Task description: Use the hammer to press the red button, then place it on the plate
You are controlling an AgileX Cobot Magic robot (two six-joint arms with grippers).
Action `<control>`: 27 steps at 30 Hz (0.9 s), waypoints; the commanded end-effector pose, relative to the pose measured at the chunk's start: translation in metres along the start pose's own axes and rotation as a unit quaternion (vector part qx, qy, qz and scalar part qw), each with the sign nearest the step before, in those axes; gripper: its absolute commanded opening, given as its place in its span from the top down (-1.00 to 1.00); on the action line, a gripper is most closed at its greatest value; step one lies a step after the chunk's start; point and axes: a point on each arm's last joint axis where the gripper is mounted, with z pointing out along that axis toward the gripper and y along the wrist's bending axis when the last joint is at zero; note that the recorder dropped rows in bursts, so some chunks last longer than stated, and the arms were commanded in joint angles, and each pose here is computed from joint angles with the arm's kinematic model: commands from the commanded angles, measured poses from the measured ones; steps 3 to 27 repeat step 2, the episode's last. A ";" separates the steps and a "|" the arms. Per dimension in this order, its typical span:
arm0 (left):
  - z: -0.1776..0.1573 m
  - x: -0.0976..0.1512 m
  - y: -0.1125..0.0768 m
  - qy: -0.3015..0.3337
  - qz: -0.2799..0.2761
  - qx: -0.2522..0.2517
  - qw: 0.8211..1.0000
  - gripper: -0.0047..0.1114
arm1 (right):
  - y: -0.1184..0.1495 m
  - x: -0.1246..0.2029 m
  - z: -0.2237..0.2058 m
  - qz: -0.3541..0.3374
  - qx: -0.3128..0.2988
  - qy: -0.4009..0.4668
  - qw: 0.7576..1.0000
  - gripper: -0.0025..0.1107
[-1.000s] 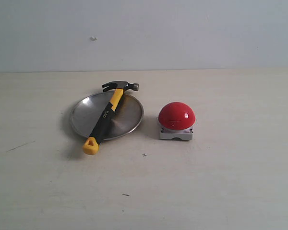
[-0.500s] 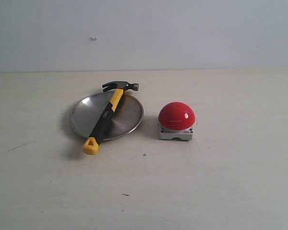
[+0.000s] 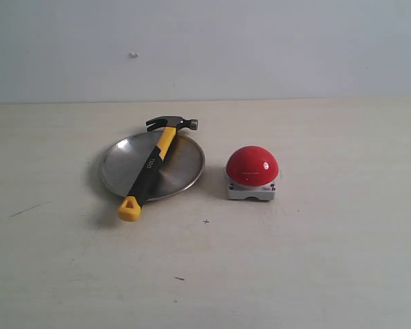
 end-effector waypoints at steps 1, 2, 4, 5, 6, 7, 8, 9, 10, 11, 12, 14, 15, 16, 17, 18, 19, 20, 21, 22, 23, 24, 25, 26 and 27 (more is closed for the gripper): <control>0.000 0.000 0.000 -0.006 0.002 -0.001 1.000 0.92 | 0.000 0.001 0.000 -0.004 -0.002 -0.003 1.000 0.96; 0.000 0.000 0.000 -0.006 0.002 -0.001 1.000 0.92 | 0.000 0.001 0.000 -0.004 -0.002 -0.003 1.000 0.96; 0.000 0.000 0.000 -0.006 0.002 -0.001 1.000 0.92 | 0.000 0.001 0.000 -0.004 -0.002 -0.003 1.000 0.96; 0.000 0.000 0.000 -0.006 0.002 -0.001 1.000 0.92 | 0.000 0.001 0.000 -0.004 -0.002 -0.003 1.000 0.96; 0.000 0.000 0.000 -0.006 0.002 -0.001 1.000 0.92 | 0.000 0.001 0.000 -0.004 -0.002 -0.003 1.000 0.96; 0.000 0.000 0.000 -0.006 0.002 -0.001 1.000 0.92 | 0.000 0.001 0.000 -0.004 -0.002 -0.003 1.000 0.96; 0.000 0.000 0.000 -0.006 0.002 -0.001 1.000 0.92 | 0.000 0.001 0.000 -0.004 -0.002 -0.003 1.000 0.96; 0.000 0.000 0.000 -0.006 0.002 -0.001 1.000 0.92 | 0.000 0.001 0.000 -0.004 -0.002 -0.003 1.000 0.96; 0.000 0.000 0.000 -0.006 0.002 -0.001 1.000 0.92 | 0.000 0.001 0.000 -0.004 -0.002 -0.003 1.000 0.96; 0.000 0.000 0.000 -0.006 0.002 -0.001 1.000 0.92 | 0.000 0.001 0.000 -0.004 -0.002 -0.003 1.000 0.96; 0.000 0.000 0.000 -0.006 0.002 -0.001 1.000 0.92 | 0.000 0.001 0.000 -0.004 -0.002 -0.003 1.000 0.96; 0.000 0.000 0.000 -0.006 0.002 -0.001 1.000 0.92 | 0.000 0.001 0.000 -0.004 -0.002 -0.003 1.000 0.96; 0.000 0.000 0.000 -0.006 0.002 -0.001 1.000 0.92 | 0.000 0.001 0.000 -0.004 -0.002 -0.003 1.000 0.96; 0.000 0.000 0.000 -0.006 0.002 -0.001 1.000 0.92 | 0.000 0.001 0.000 -0.004 -0.002 -0.003 1.000 0.96; 0.000 0.000 0.000 -0.006 0.002 -0.001 1.000 0.92 | 0.000 0.001 0.000 -0.004 -0.002 -0.003 1.000 0.96; 0.000 0.000 0.000 -0.006 0.002 -0.001 1.000 0.92 | 0.000 0.001 0.000 -0.004 -0.002 -0.003 1.000 0.96; 0.000 0.000 0.000 -0.006 0.002 -0.001 1.000 0.92 | 0.000 0.001 0.000 -0.004 -0.002 -0.003 1.000 0.96; 0.000 0.000 0.000 -0.006 0.002 -0.001 1.000 0.92 | 0.000 0.001 0.000 -0.004 -0.002 -0.003 1.000 0.96; 0.000 0.000 0.000 -0.006 0.002 -0.001 1.000 0.92 | 0.000 0.001 0.000 -0.004 -0.002 -0.003 1.000 0.96; 0.000 0.000 0.000 -0.006 0.002 -0.001 1.000 0.92 | 0.000 0.001 0.000 -0.004 -0.002 -0.003 1.000 0.96; 0.000 0.000 0.000 -0.006 0.002 -0.001 1.000 0.92 | 0.000 0.001 0.000 -0.004 -0.002 -0.003 1.000 0.96; 0.000 0.000 0.000 -0.006 0.002 -0.001 1.000 0.92 | 0.000 0.001 0.000 -0.004 -0.002 -0.003 1.000 0.96; 0.000 0.000 0.000 -0.006 0.002 -0.001 1.000 0.92 | 0.000 0.001 0.000 -0.004 -0.002 -0.003 1.000 0.96; 0.000 0.000 0.000 -0.006 0.002 -0.001 1.000 0.92 | 0.000 0.001 0.000 -0.004 -0.002 -0.003 1.000 0.96; 0.000 0.000 0.000 -0.006 0.002 -0.001 1.000 0.92 | 0.000 0.001 0.000 -0.004 -0.002 -0.003 1.000 0.96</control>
